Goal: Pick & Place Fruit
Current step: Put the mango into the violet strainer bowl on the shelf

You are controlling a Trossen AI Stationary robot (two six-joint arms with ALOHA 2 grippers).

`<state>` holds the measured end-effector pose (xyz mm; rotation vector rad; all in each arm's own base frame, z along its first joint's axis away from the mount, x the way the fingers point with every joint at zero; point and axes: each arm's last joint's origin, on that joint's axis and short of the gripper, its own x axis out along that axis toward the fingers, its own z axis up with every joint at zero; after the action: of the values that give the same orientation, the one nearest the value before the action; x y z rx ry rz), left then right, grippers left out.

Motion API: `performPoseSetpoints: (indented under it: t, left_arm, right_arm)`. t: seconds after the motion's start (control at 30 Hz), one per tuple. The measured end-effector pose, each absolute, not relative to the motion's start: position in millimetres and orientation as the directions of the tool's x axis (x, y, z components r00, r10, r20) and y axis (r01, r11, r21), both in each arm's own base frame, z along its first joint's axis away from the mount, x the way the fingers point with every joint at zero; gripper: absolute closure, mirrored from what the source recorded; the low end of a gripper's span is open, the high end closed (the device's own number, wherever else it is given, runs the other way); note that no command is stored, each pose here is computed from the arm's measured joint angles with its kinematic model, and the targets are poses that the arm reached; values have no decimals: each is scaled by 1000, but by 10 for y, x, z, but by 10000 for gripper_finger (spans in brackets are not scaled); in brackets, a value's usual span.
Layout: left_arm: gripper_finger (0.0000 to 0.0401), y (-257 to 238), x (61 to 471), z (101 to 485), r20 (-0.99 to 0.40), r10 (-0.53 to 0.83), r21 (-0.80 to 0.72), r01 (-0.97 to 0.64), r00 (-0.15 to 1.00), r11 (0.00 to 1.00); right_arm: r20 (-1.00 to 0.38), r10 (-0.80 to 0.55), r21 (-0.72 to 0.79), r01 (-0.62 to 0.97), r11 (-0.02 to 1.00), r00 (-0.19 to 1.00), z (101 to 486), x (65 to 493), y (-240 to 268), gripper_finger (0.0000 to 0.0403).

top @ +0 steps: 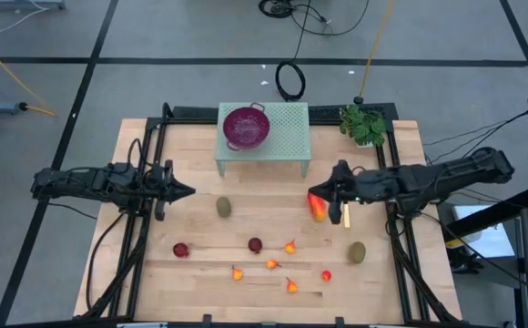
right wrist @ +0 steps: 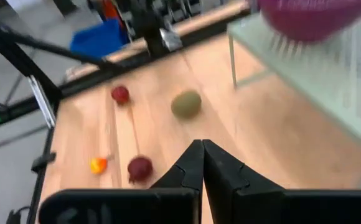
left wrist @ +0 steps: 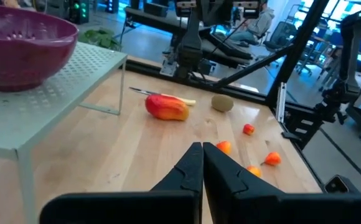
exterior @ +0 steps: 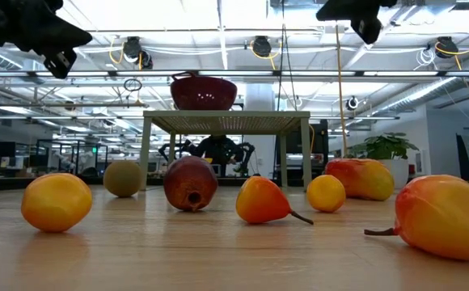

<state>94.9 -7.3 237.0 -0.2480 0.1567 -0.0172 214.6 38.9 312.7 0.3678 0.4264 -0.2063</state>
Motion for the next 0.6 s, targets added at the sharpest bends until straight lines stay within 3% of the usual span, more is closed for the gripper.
performPoseSetpoints:
  t: [0.33, 0.6]
  left_arm:
    - [398, -76, 949, 2372, -150, -50, -254, 10, 987, 967]
    - [390, -74, 951, 2382, -140, -42, -256, 5, 989, 967]
  right_arm:
    - [-740, -89, 310, 455, 834, 667, 3089, 2340, 509, 403]
    - [-886, -48, 246, 554, 795, 461, 3064, 2480, 533, 403]
